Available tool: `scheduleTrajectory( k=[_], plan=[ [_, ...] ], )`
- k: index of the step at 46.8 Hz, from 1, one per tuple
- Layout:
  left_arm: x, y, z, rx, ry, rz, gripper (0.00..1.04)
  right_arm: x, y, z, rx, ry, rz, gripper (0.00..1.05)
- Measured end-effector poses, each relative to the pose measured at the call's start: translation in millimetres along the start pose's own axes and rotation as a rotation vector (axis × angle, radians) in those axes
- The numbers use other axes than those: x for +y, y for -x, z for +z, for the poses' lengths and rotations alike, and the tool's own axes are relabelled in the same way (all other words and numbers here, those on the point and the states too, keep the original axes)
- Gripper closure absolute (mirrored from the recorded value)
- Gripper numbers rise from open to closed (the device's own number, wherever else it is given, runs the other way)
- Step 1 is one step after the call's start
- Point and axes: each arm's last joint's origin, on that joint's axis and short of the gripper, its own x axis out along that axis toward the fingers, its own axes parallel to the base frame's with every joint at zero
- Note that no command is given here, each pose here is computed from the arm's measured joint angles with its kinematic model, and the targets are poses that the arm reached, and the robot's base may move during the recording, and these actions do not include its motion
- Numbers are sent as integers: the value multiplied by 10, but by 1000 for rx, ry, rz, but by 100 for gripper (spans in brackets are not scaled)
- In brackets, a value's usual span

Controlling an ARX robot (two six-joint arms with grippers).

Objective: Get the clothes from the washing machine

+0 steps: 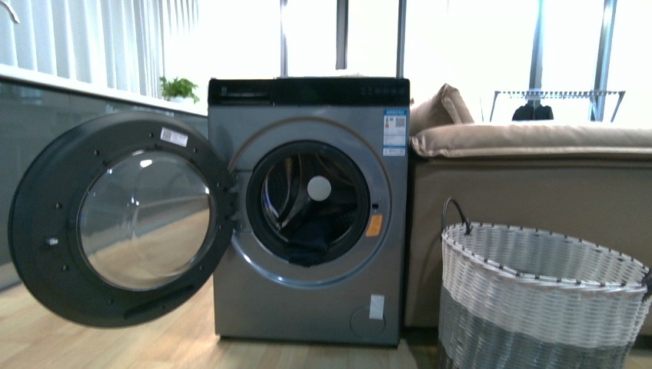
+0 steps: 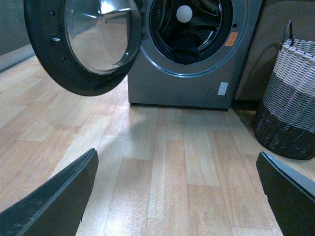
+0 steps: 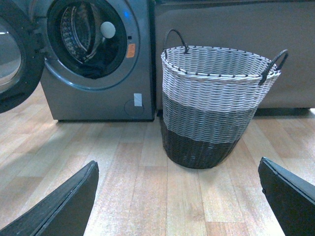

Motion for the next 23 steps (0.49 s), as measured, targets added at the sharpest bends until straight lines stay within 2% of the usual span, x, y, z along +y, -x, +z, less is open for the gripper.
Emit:
scheduleTrajectory(
  k=[23],
  plan=[
    [0, 0, 0, 0, 0, 0, 6, 0, 0, 0, 0, 0, 0, 8]
  ],
)
